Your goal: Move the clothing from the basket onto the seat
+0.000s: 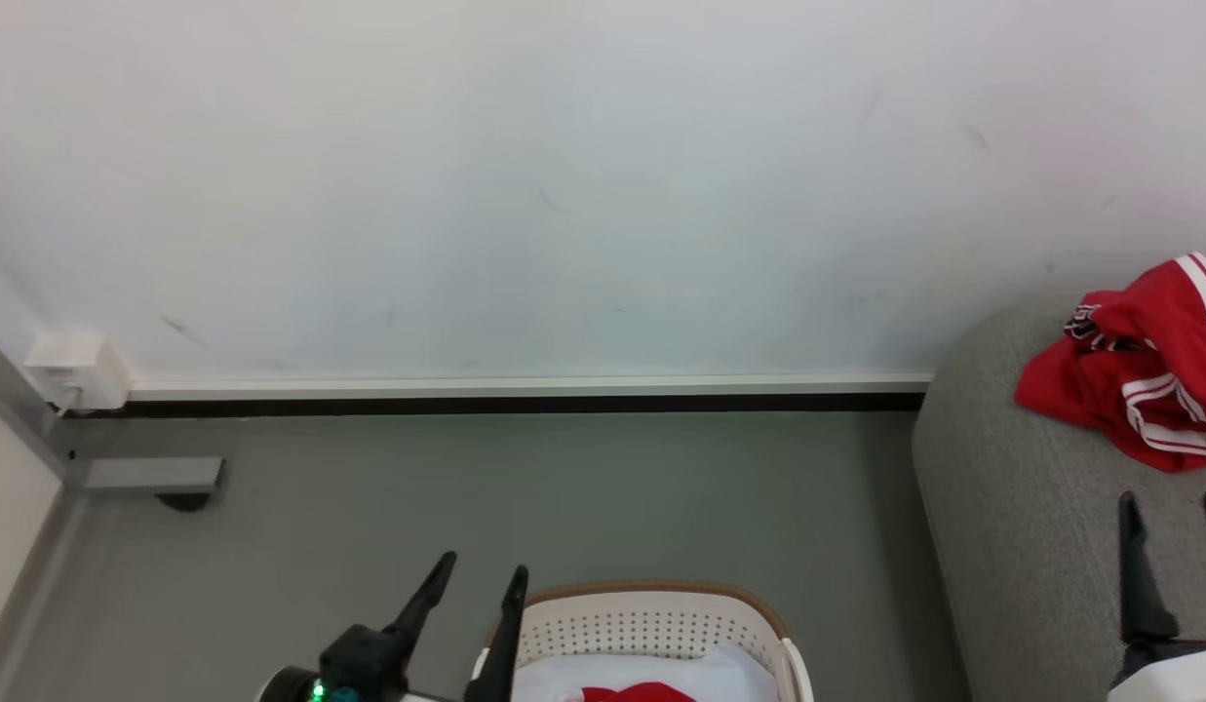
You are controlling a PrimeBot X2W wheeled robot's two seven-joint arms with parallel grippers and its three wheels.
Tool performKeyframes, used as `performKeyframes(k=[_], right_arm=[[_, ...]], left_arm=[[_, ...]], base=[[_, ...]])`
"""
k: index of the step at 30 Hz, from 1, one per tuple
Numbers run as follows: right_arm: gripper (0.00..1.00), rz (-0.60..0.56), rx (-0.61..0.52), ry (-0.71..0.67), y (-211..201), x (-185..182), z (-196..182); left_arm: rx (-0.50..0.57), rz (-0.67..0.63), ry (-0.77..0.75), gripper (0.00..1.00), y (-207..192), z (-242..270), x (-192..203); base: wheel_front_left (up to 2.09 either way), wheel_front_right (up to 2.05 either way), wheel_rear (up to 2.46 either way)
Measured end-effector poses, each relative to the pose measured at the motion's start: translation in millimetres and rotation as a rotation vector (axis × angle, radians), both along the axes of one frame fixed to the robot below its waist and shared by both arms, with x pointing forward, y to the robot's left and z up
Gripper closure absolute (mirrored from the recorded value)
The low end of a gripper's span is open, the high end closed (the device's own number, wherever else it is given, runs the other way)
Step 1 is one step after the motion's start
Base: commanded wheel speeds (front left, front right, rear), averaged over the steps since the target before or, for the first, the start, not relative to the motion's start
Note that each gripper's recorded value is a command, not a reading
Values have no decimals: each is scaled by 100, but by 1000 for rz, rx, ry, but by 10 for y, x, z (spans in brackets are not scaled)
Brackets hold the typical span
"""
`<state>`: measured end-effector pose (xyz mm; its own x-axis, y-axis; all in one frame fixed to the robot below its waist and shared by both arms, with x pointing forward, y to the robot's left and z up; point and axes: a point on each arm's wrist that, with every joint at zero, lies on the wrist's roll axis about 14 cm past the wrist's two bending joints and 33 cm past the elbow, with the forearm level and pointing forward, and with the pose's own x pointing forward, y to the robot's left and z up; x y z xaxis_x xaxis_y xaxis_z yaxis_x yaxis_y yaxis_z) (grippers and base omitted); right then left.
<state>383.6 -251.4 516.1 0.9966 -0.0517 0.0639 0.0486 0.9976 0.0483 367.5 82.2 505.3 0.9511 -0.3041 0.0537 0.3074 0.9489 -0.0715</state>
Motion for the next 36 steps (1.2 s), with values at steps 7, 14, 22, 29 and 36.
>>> performKeyframes(k=[7,14,22,29,36], right_arm=[[0,116,86,20,608,-82,-176],[0,137,98,95,793,-238,-458],[0,148,106,128,866,-308,-573],[0,141,109,122,848,-312,-558],[0,136,110,91,832,-224,-465]], left_arm=[[-1,179,-12,0,585,27,-111],[-3,256,39,0,827,-159,-245],[-11,256,71,0,819,-277,-251],[1,239,84,0,776,-331,-198],[-12,126,92,0,449,-351,11]], base=[[0,0,0],[0,0,0],[0,0,0],[0,0,0],[0,0,0]])
